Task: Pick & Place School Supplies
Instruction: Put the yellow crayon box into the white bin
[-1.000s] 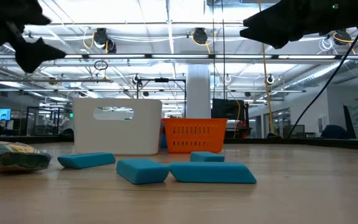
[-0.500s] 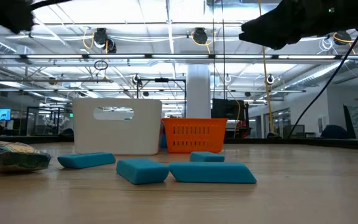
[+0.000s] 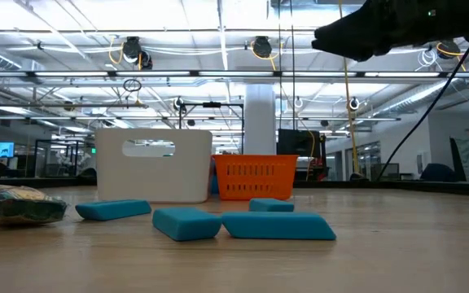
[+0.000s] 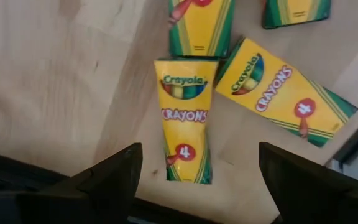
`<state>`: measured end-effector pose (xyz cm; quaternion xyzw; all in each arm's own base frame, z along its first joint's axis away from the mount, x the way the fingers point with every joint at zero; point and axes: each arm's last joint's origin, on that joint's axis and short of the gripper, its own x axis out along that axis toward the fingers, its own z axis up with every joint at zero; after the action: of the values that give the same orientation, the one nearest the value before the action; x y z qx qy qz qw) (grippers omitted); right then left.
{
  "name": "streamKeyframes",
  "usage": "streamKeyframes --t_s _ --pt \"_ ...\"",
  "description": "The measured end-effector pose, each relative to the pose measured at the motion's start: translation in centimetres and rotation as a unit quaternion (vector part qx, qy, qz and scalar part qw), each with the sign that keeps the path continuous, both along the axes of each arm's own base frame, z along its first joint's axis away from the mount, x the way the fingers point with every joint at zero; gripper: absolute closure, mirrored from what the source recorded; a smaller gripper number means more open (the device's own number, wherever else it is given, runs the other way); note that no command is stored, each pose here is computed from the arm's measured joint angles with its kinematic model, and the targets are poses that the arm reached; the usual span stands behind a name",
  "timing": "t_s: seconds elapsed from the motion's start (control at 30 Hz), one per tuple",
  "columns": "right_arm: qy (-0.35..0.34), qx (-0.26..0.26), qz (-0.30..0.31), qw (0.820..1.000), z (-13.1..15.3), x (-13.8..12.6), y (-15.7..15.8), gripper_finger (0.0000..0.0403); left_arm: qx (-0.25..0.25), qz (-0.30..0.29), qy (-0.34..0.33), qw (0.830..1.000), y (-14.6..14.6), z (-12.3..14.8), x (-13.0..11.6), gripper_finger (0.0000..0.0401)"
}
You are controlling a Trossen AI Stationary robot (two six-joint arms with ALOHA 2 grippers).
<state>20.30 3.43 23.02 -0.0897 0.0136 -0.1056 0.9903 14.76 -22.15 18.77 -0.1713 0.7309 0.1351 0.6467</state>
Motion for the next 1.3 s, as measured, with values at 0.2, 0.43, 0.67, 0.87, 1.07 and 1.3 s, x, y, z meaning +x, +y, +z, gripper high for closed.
streamKeyframes --t_s 0.2,0.43,0.67,0.87,1.07,1.3 --pt "-0.012 -0.009 0.0 1.0 0.3 0.0 0.0 0.0156 0.045 -0.007 -0.007 0.999 -1.2 -1.7 -1.0 0.0078" --pt "-0.015 -0.018 -0.002 1.0 0.4 0.0 -0.1 0.0156 0.074 -0.016 -0.044 0.996 -2.3 -3.2 -1.2 0.01" --pt "-0.015 -0.018 -0.002 1.0 0.4 0.0 -0.1 0.0156 0.072 -0.009 -0.034 0.997 -2.6 -3.8 -1.3 0.0158" --pt "-0.015 -0.018 -0.002 1.0 0.4 0.0 -0.1 0.0156 0.071 -0.009 -0.035 0.997 -2.6 -3.8 -1.2 0.0197" --pt "-0.014 -0.018 -0.002 1.0 0.4 0.0 -0.1 0.0156 0.086 -0.028 -0.064 0.994 -2.4 -3.8 -0.9 0.024" --pt "-0.014 -0.018 -0.002 1.0 0.4 0.0 -0.1 0.0156 0.094 -0.031 -0.076 0.992 -2.4 -3.8 -0.8 0.0271"
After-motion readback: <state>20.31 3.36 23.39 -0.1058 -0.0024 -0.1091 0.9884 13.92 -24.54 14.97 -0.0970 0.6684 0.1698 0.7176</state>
